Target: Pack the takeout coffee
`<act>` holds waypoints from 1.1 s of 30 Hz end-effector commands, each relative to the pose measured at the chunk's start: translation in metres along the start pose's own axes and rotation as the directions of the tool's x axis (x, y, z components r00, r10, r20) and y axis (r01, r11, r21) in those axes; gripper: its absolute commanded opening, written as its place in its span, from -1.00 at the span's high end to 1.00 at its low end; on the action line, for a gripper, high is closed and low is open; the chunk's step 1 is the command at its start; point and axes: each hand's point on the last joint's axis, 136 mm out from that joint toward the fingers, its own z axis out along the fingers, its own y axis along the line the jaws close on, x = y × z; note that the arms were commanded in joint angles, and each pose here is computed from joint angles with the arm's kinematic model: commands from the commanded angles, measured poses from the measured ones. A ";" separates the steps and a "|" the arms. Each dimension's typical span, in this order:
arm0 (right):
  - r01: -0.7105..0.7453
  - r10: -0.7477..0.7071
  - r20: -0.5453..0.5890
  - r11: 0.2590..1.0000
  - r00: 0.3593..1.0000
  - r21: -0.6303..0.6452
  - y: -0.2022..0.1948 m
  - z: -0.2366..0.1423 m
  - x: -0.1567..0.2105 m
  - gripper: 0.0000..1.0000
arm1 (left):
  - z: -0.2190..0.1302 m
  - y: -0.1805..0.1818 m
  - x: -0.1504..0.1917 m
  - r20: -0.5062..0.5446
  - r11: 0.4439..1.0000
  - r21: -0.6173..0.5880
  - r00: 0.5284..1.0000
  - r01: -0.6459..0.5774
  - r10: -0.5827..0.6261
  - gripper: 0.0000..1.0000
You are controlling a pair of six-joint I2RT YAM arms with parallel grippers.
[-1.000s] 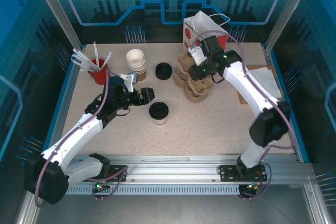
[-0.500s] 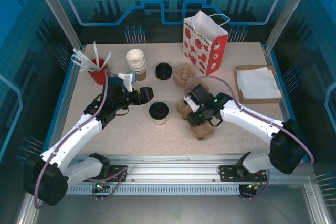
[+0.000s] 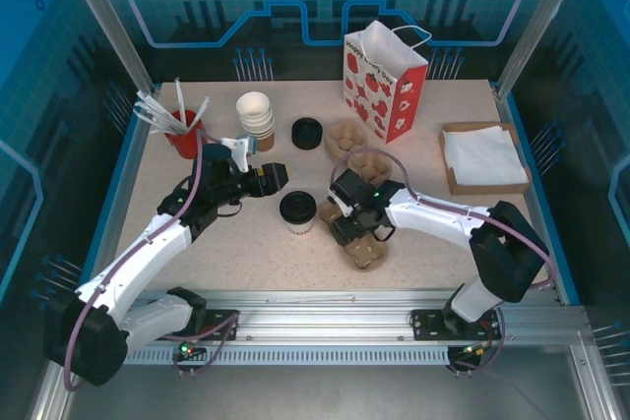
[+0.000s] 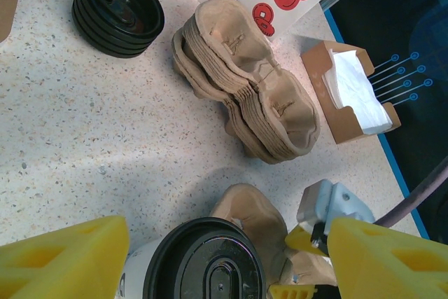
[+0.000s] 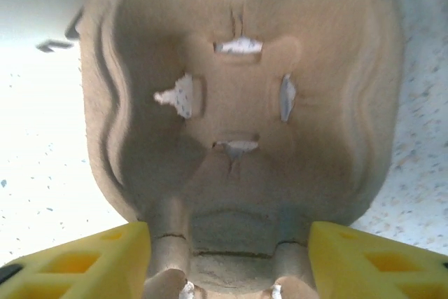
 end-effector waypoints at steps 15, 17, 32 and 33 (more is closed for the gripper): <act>-0.329 0.381 0.209 0.912 0.901 -0.244 -0.090 -0.040 -0.054 -0.59 | -0.002 -0.017 -0.003 -0.006 0.998 0.059 1.000 -0.007 0.007 -0.53; -0.341 0.391 0.201 0.908 0.898 -0.244 -0.092 -0.034 -0.056 -0.59 | -0.002 -0.017 -0.003 -0.007 0.998 0.059 1.000 -0.007 0.008 -0.53; -0.410 0.493 0.293 0.861 0.819 -0.301 -0.107 -0.016 -0.122 -0.43 | 0.000 -0.016 -0.002 -0.011 0.998 0.054 1.000 -0.011 0.012 -0.53; -0.410 0.496 0.300 0.859 0.815 -0.308 -0.108 -0.015 -0.128 -0.42 | 0.001 -0.016 -0.001 -0.012 0.999 0.054 1.000 -0.011 0.012 -0.53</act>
